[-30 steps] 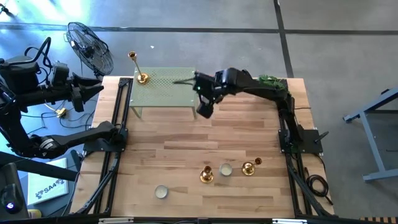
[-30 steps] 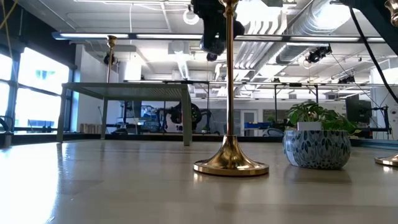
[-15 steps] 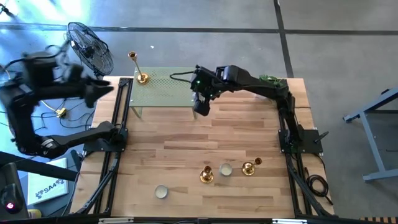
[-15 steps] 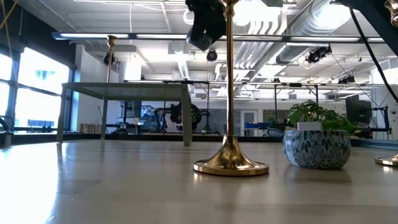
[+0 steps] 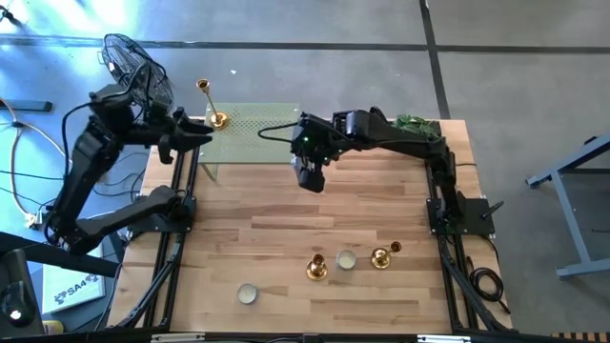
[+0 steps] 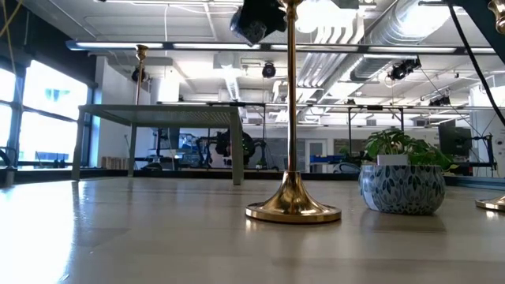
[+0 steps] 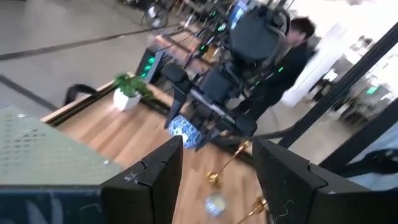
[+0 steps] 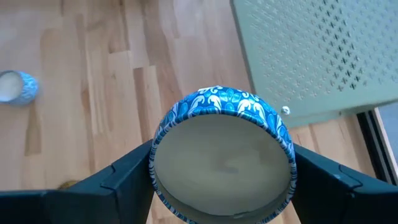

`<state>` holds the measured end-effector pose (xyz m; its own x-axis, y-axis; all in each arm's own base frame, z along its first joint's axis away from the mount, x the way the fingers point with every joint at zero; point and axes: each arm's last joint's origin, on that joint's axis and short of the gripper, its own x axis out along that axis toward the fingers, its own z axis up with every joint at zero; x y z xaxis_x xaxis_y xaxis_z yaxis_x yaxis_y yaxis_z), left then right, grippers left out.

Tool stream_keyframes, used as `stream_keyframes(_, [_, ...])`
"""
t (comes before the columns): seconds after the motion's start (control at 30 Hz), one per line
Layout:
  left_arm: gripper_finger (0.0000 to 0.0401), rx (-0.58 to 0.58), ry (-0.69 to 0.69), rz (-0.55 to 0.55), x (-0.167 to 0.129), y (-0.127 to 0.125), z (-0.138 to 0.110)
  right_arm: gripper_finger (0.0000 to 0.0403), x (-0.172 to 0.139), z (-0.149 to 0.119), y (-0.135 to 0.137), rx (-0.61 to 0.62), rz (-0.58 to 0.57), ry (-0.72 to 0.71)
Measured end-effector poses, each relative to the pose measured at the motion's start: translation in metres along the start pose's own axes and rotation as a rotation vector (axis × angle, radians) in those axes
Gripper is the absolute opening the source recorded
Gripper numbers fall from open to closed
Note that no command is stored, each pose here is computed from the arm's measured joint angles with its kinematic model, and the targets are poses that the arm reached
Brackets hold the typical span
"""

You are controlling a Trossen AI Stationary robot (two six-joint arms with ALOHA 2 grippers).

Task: Pick & Place candle stick holders
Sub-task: Put the top right blue patterned round candle on the shelf

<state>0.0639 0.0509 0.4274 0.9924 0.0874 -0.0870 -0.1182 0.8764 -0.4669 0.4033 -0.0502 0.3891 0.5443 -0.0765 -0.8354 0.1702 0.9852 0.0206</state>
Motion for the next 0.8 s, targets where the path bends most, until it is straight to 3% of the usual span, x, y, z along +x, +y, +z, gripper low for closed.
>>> stream_keyframes(0.2, [0.0191, -0.026, -0.078, -0.062, 0.006, 0.01, -0.013, 0.0286, -0.011, -0.002, 0.014, -0.035, 0.022, -0.014])
stream_keyframes(0.37, [0.0191, 0.14, -0.165, -0.107, 0.013, 0.007, -0.02, 0.0286, -0.015, -0.004, 0.024, -0.041, 0.05, -0.011])
stream_keyframes(0.5, [0.0191, 0.248, -0.206, -0.073, 0.02, 0.003, -0.023, 0.0286, -0.015, -0.004, 0.029, -0.031, 0.056, -0.015])
stream_keyframes(0.67, [0.0191, 0.3, -0.128, -0.111, 0.048, 0.001, -0.028, 0.0286, -0.017, -0.001, 0.032, 0.018, 0.072, -0.051])
stream_keyframes(0.8, [0.0191, 0.374, -0.027, -0.201, 0.074, -0.006, -0.039, 0.0286, -0.026, -0.002, 0.034, 0.057, 0.087, -0.074])
